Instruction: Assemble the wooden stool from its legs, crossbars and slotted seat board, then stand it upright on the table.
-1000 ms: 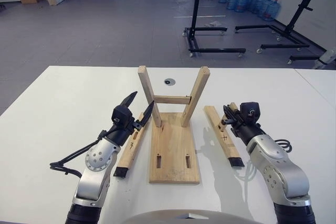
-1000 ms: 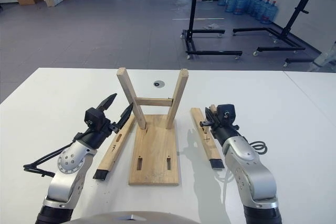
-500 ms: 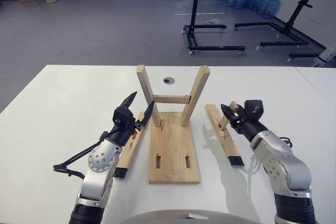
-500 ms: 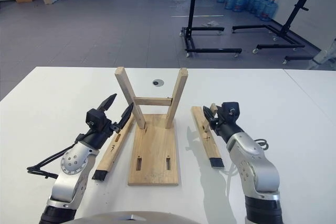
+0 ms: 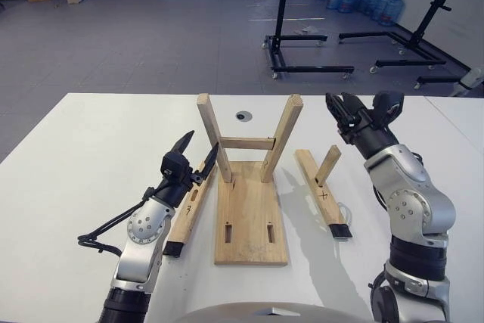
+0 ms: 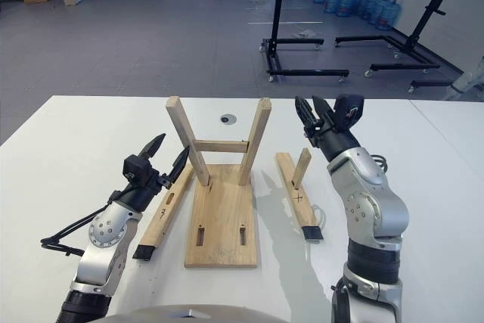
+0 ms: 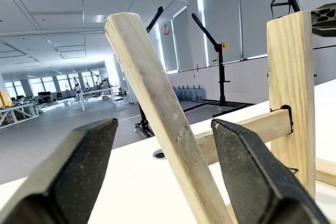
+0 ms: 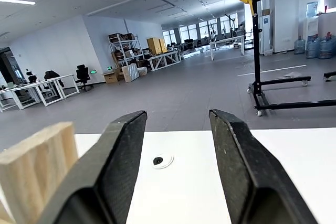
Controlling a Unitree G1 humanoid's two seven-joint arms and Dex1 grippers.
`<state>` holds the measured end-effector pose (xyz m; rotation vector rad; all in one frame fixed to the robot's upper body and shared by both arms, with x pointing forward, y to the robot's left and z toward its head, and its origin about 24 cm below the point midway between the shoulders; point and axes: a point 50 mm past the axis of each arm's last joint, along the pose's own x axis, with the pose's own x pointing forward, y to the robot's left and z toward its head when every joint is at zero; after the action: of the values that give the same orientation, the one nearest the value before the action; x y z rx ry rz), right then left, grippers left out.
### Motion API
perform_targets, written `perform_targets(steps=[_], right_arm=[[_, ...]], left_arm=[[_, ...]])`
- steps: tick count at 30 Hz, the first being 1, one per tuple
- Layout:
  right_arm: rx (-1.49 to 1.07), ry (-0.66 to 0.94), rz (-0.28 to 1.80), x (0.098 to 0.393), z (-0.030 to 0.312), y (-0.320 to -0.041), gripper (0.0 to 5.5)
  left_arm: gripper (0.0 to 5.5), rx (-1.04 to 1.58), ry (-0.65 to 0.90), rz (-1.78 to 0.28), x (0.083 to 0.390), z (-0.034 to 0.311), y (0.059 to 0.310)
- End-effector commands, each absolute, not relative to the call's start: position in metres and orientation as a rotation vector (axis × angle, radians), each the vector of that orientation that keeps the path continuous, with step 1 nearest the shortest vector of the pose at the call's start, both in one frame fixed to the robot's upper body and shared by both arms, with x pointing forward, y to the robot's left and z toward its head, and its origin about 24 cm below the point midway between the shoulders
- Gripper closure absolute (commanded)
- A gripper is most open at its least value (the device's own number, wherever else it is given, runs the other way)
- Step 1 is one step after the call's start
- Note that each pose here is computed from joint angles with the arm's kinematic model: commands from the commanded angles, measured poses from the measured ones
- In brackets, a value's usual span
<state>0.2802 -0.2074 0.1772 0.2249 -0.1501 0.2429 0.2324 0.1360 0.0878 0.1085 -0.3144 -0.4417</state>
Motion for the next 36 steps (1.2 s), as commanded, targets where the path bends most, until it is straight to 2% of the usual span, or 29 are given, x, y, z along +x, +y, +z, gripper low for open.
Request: perform_targets(steps=[1,4,6,7,9,11,15,20,22,26,28,31,33,34,36], right_arm=[[0.187,-0.213,0.246,0.285,0.196,-0.210,3.31],[0.149,-0.231,0.266,0.282,0.200,-0.205,3.31],[0.062,-0.192,0.298,0.281,0.185,-0.198,3.31],[0.012,-0.142,0.300,0.282,0.170,-0.197,3.31],[-0.062,0.144,0.302,0.284,0.102,-0.194,3.31],[0.059,0.267,0.281,0.278,0.069,-0.193,3.31],[0.250,0.188,0.235,0.287,0.085,-0.198,3.31],[0.294,0.035,0.256,0.295,0.119,-0.200,3.31],[0.372,-0.091,0.214,0.296,0.146,-0.208,3.31],[0.578,-0.395,0.208,0.299,0.224,-0.224,3.31],[0.582,-0.373,0.121,0.299,0.223,-0.242,3.31],[0.339,-0.176,-0.055,0.272,0.158,-0.276,3.31],[0.247,-0.034,-0.208,0.229,0.107,-0.298,2.97],[0.239,0.059,-0.249,0.205,0.084,-0.301,2.78],[0.289,0.227,-0.144,0.170,0.052,-0.279,2.41]], left_arm=[[2.24,0.115,-0.335,-0.448,0.235,0.090,0.134],[2.24,0.119,-0.336,-0.450,0.236,0.090,0.134],[2.24,0.118,-0.338,-0.454,0.236,0.090,0.134],[2.24,0.117,-0.339,-0.458,0.237,0.091,0.133],[2.24,0.114,-0.335,-0.474,0.238,0.089,0.130],[2.24,0.116,-0.333,-0.484,0.239,0.089,0.130],[2.24,0.120,-0.332,-0.471,0.238,0.089,0.135],[2.24,0.113,-0.328,-0.465,0.237,0.086,0.133],[2.24,0.112,-0.329,-0.463,0.237,0.086,0.134],[2.24,0.116,-0.328,-0.462,0.236,0.085,0.136],[2.24,0.115,-0.332,-0.466,0.234,0.087,0.136],[2.24,0.114,-0.329,-0.466,0.231,0.086,0.136],[2.24,0.112,-0.323,-0.472,0.229,0.086,0.135],[2.24,0.110,-0.323,-0.471,0.227,0.086,0.135],[2.24,0.106,-0.324,-0.465,0.223,0.087,0.135]])
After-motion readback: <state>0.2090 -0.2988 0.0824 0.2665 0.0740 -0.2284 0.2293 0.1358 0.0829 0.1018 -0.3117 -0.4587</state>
